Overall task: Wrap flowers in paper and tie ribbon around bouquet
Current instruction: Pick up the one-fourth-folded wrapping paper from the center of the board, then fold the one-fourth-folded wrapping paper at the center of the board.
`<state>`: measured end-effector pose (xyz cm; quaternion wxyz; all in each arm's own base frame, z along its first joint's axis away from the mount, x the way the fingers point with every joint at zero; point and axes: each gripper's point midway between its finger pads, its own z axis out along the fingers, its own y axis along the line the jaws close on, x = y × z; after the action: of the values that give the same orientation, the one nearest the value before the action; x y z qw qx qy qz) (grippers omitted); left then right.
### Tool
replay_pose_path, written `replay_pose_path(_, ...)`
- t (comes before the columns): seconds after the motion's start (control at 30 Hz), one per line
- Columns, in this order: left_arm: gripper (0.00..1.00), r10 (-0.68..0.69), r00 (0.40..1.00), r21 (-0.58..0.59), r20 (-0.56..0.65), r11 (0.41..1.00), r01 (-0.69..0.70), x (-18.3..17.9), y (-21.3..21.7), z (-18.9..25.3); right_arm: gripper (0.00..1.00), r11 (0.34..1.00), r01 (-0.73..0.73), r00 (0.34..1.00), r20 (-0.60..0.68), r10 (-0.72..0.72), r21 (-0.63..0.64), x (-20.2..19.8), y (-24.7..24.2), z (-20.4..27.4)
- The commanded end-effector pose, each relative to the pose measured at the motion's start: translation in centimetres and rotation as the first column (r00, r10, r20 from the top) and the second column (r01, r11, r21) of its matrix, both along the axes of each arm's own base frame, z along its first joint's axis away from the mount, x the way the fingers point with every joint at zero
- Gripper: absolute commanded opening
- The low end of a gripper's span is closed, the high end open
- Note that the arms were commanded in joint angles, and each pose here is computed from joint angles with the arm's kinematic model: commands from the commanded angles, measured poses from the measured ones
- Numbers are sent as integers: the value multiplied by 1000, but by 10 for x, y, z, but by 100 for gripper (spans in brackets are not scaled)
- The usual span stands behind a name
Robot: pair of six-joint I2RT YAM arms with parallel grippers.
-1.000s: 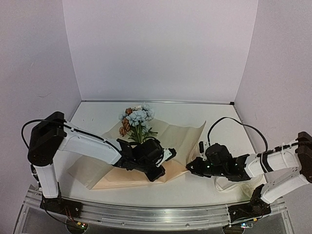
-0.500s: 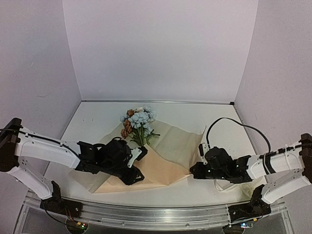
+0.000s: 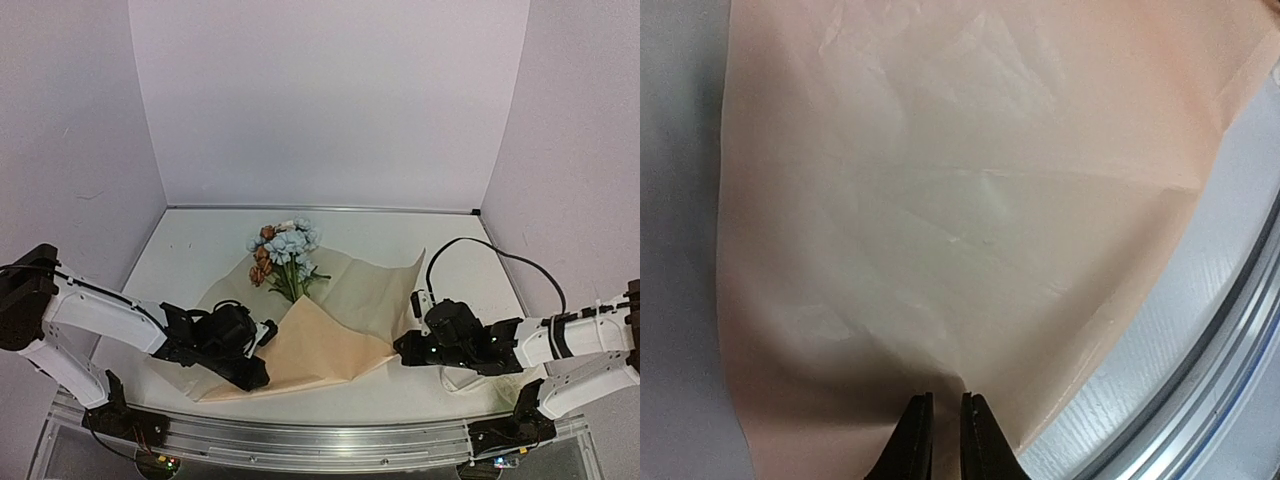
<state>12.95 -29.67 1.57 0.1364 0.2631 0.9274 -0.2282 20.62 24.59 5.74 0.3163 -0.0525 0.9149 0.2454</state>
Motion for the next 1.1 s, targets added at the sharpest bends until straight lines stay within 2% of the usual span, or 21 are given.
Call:
replay_pose_path(0.0, 11, 11, 1000, -34, 21, 999, -10, 12, -17, 4, 0, 997, -69, 997, 31, 70, -24, -5, 8, 18)
replay_pose_path(0.23, 10, 16, 1000, -18, 17, 1000, -16, 14, -16, -4, 0, 980, -200, 978, 56, 201, -18, -17, 39, 51)
replay_pose_path(0.5, 9, 20, 999, -21, 26, 1000, -20, 15, -16, -3, 0, 952, -295, 955, -1, 296, 84, -20, 103, 72)
replay_pose_path(0.83, 10, 29, 999, -39, 45, 999, -27, 19, -14, 7, 0, 917, -338, 917, -147, 372, 212, -16, 177, 54)
replay_pose_path(1.07, 11, 24, 998, -40, 54, 999, -22, 22, -12, 14, 0, 909, -312, 880, -277, 386, 276, -14, 205, 19)
